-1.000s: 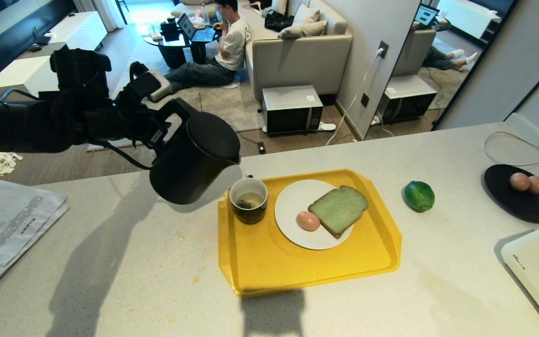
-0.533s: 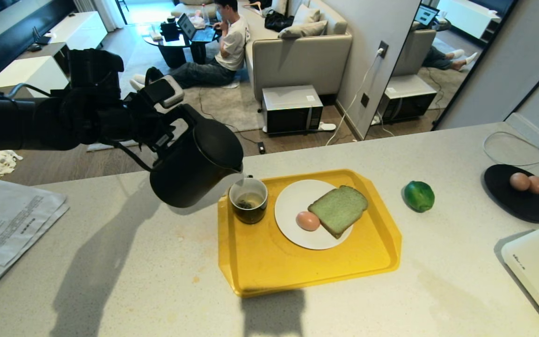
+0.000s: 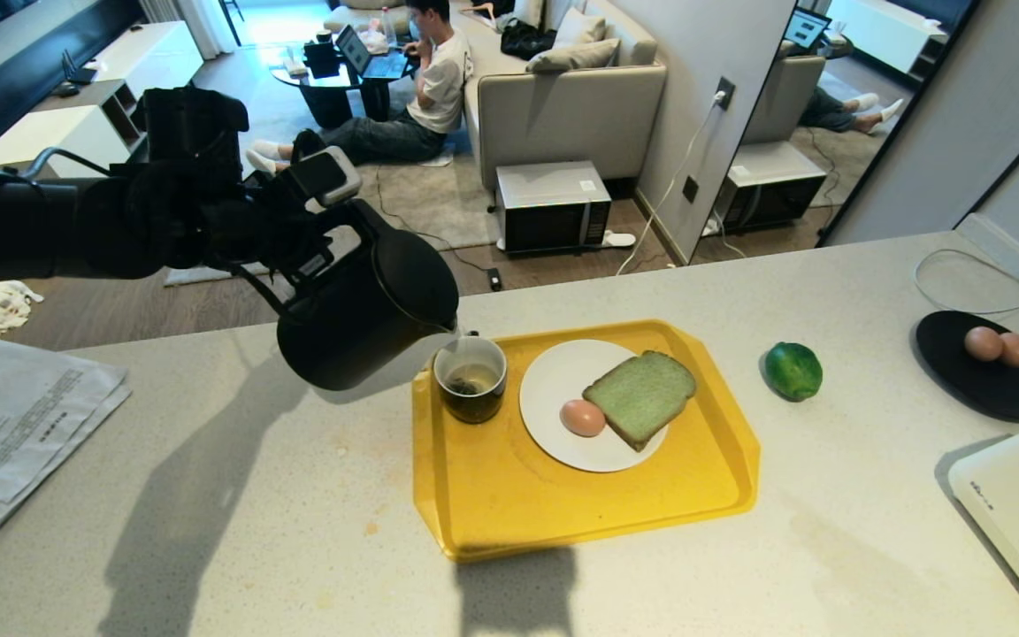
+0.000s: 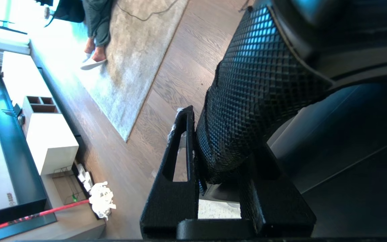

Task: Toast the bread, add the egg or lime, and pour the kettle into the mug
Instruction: Pour water into a cup

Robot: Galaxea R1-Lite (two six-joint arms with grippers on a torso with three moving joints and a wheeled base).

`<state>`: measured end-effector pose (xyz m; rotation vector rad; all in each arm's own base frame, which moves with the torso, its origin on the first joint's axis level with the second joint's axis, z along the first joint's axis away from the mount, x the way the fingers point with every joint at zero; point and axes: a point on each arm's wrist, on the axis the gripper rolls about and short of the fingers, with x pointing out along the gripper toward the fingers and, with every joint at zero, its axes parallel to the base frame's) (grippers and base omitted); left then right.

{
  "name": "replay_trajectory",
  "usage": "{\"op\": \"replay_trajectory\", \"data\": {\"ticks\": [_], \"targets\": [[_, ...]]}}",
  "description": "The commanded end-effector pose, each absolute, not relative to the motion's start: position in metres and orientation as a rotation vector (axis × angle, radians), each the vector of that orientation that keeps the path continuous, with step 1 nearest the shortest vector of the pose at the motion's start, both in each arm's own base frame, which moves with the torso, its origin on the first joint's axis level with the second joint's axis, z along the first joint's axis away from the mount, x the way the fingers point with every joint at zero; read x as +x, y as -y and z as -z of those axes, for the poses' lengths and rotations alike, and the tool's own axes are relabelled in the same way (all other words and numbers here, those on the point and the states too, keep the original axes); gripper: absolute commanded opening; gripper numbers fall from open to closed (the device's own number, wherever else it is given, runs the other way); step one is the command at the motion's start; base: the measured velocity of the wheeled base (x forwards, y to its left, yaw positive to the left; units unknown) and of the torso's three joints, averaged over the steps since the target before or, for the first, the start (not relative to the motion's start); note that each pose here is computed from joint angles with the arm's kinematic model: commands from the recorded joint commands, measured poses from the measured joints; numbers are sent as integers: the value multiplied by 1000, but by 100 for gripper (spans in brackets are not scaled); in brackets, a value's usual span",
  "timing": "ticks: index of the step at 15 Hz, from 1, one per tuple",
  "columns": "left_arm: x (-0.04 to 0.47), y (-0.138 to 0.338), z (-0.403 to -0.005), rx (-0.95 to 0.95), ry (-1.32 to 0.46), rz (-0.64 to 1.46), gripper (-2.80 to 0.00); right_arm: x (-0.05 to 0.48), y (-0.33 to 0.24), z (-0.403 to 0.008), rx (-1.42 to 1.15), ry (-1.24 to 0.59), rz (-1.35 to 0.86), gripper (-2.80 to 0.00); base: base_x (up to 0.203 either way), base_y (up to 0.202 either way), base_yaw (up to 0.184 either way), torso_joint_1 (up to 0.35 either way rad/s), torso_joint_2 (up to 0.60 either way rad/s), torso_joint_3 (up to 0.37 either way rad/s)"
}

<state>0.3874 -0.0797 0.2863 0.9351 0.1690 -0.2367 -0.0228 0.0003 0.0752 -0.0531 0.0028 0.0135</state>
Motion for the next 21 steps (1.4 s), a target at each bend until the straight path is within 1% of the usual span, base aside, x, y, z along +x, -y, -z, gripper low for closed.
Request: {"op": "replay_trajectory", "data": {"ticks": [1, 3, 7, 15, 21], "targets": [[384, 84, -293, 967, -183, 241, -280, -23, 0, -75, -54, -6, -14, -280, 0, 0, 0, 0, 0, 0], [380, 89, -300, 1006, -191, 241, -280, -23, 0, -75, -54, -6, -14, -280, 0, 0, 0, 0, 0, 0], [375, 97, -302, 1051, -206, 259, -280, -23, 0, -75, -54, -6, -14, -280, 0, 0, 0, 0, 0, 0], [370, 106, -319, 1203, -222, 169, -280, -23, 0, -75, -54, -6, -14, -280, 0, 0, 0, 0, 0, 0], [370, 117, -320, 1219, -211, 178, -280, -23, 0, -75, -54, -6, -14, -280, 0, 0, 0, 0, 0, 0]]}}
